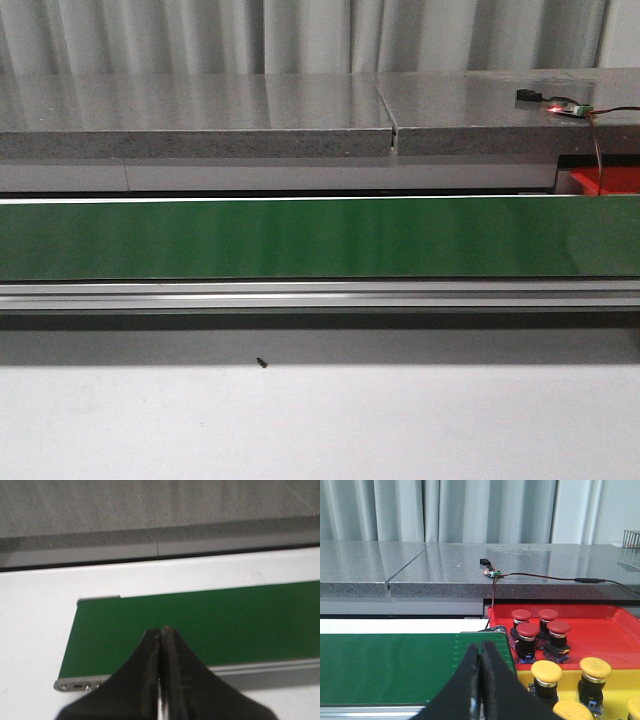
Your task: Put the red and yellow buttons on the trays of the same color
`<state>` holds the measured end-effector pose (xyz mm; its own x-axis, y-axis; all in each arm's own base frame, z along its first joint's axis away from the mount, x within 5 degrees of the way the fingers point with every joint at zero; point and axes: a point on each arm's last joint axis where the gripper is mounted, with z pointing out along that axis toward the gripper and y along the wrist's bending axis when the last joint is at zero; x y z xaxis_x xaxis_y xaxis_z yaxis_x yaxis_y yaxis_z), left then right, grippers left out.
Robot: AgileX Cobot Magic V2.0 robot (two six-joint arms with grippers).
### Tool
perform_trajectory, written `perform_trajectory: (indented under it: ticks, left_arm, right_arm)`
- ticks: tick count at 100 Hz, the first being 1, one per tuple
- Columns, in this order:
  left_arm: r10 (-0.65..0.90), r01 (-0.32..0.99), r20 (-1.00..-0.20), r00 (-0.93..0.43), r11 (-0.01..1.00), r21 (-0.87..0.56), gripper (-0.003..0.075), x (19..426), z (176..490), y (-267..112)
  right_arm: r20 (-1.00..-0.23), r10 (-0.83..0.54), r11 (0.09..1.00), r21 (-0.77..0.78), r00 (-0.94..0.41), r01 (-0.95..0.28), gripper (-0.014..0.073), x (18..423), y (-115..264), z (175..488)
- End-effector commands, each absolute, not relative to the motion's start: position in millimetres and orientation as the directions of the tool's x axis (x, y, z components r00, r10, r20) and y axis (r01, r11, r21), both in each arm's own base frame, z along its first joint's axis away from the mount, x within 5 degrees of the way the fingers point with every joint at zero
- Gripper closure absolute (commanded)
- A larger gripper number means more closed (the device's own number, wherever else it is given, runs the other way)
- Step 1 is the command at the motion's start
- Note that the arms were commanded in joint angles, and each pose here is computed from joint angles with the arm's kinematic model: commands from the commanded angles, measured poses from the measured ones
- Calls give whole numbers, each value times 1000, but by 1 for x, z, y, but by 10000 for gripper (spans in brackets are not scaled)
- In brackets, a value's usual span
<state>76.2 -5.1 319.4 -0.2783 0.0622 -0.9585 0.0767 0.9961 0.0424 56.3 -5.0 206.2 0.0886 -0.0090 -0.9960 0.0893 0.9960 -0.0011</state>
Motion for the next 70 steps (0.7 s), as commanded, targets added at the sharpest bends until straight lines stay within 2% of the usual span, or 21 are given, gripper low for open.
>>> perform_trajectory:
  ticks: [1, 12, 28, 47, 70]
  left_arm:
    - [28, 43, -998, -49, 999, 26, 739, 80, 329, -3]
    - [5, 10, -1000, 30, 1000, 6, 739, 79, 313, -1]
    - [-23, 1, -1000, 12, 1000, -23, 739, 74, 285, 0]
    - [-16, 0, -996, 90, 1000, -16, 739, 67, 261, 0]
    - [-16, 0, -994, 104, 1000, -16, 739, 57, 228, 0]
  right_arm:
    - [-980, -31, 996, -13, 196, 89, 661, 53, -4, 219]
    - [-980, -31, 996, -13, 196, 89, 661, 53, -4, 219]
    - [-980, -31, 996, -13, 196, 89, 661, 53, -4, 219]
    - [-980, -31, 996, -13, 196, 89, 661, 53, -4, 219]
    - [-980, -31, 996, -13, 196, 89, 661, 53, -4, 219]
